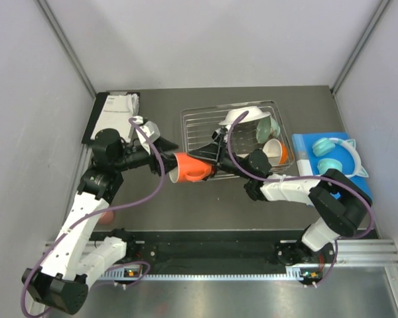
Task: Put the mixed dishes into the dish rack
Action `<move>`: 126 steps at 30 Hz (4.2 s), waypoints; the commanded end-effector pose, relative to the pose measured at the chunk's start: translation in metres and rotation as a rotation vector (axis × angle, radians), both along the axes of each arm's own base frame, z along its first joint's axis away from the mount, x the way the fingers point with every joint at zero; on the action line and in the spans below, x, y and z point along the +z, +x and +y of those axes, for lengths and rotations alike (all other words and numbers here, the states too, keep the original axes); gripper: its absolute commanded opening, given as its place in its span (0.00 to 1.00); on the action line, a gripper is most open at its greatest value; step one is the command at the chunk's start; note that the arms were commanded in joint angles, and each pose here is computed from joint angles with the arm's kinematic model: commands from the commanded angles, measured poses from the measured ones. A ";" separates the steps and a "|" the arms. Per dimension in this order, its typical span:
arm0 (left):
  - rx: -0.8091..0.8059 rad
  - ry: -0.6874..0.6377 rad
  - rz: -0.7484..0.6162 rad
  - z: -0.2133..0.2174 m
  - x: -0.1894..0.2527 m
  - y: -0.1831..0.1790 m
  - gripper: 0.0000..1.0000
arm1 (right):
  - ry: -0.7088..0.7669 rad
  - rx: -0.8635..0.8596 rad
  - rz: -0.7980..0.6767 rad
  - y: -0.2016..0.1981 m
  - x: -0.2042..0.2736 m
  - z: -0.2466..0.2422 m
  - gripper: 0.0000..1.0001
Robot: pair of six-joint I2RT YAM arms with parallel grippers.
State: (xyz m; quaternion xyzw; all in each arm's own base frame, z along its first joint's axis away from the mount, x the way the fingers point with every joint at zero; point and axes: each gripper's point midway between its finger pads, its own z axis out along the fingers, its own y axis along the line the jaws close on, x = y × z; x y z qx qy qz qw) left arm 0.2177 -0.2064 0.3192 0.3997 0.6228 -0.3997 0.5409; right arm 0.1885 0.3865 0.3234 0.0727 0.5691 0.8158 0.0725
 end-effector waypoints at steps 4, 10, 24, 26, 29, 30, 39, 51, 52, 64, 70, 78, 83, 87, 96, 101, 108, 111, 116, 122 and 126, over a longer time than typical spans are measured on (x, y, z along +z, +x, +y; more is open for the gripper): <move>0.256 0.151 -0.089 0.036 -0.006 0.032 0.99 | 0.151 0.047 -0.283 -0.031 0.062 -0.038 0.00; 0.357 0.112 -0.145 0.055 0.037 0.021 0.99 | -0.332 -0.120 -0.470 0.035 0.040 -0.048 0.00; 0.656 0.176 0.064 0.100 0.025 0.025 0.99 | -1.259 -0.470 -0.842 0.193 0.035 -0.062 0.00; 0.655 0.173 0.060 0.101 0.024 0.021 0.99 | -1.401 -0.476 -0.866 0.207 0.019 -0.049 0.00; 0.669 0.182 0.073 0.103 0.021 0.020 0.99 | -1.553 -0.457 -0.920 0.226 -0.011 -0.036 0.00; 0.671 0.194 0.074 0.105 0.018 0.020 0.99 | -1.585 -0.456 -0.920 0.230 -0.018 -0.035 0.00; 0.692 0.196 0.079 0.108 0.009 0.019 0.99 | -1.801 -0.458 -0.982 0.257 -0.073 -0.030 0.00; 0.691 0.190 0.066 0.109 0.008 0.016 0.99 | -1.858 -0.476 -1.051 0.284 -0.107 -0.018 0.00; 0.689 0.189 0.062 0.109 0.008 0.016 0.99 | -1.852 -0.464 -1.052 0.285 -0.113 -0.015 0.00; 0.680 0.206 0.047 0.109 0.004 0.015 0.99 | -1.728 -0.452 -1.006 0.307 -0.140 -0.003 0.00; 0.661 0.198 0.047 0.105 0.004 0.016 0.99 | -1.696 -0.403 -0.918 0.315 -0.167 -0.006 0.00; 0.654 0.202 0.046 0.104 0.002 0.017 0.99 | -1.695 -0.371 -0.865 0.317 -0.189 -0.010 0.00; 0.641 0.202 0.073 0.101 -0.005 0.016 0.99 | -1.688 -0.356 -0.866 0.316 -0.196 -0.008 0.28; 0.639 0.214 0.095 0.102 -0.016 0.014 0.99 | -1.668 -0.359 -0.873 0.314 -0.194 -0.006 0.46; 0.652 0.213 0.087 0.104 -0.017 0.013 0.99 | -1.671 -0.375 -0.903 0.309 -0.183 -0.004 1.00; 0.652 0.211 0.085 0.105 -0.016 0.012 0.99 | -1.687 -0.405 -0.933 0.309 -0.168 -0.006 1.00; 0.666 0.225 0.065 0.109 -0.010 0.014 0.99 | -1.681 -0.530 -1.013 0.297 -0.098 -0.008 1.00; 0.714 0.276 0.042 0.121 -0.005 0.015 0.99 | -1.689 -0.580 -1.069 0.289 -0.062 -0.016 1.00; 0.809 0.386 0.054 0.147 -0.010 0.006 0.99 | -1.692 -0.637 -1.099 0.271 -0.030 -0.027 1.00; 0.925 0.617 0.082 0.191 -0.040 -0.015 0.99 | -1.664 -0.678 -1.129 0.227 0.010 -0.038 1.00; 0.985 0.757 0.109 0.219 -0.063 -0.044 0.99 | -1.613 -0.652 -1.123 0.179 0.010 -0.047 1.00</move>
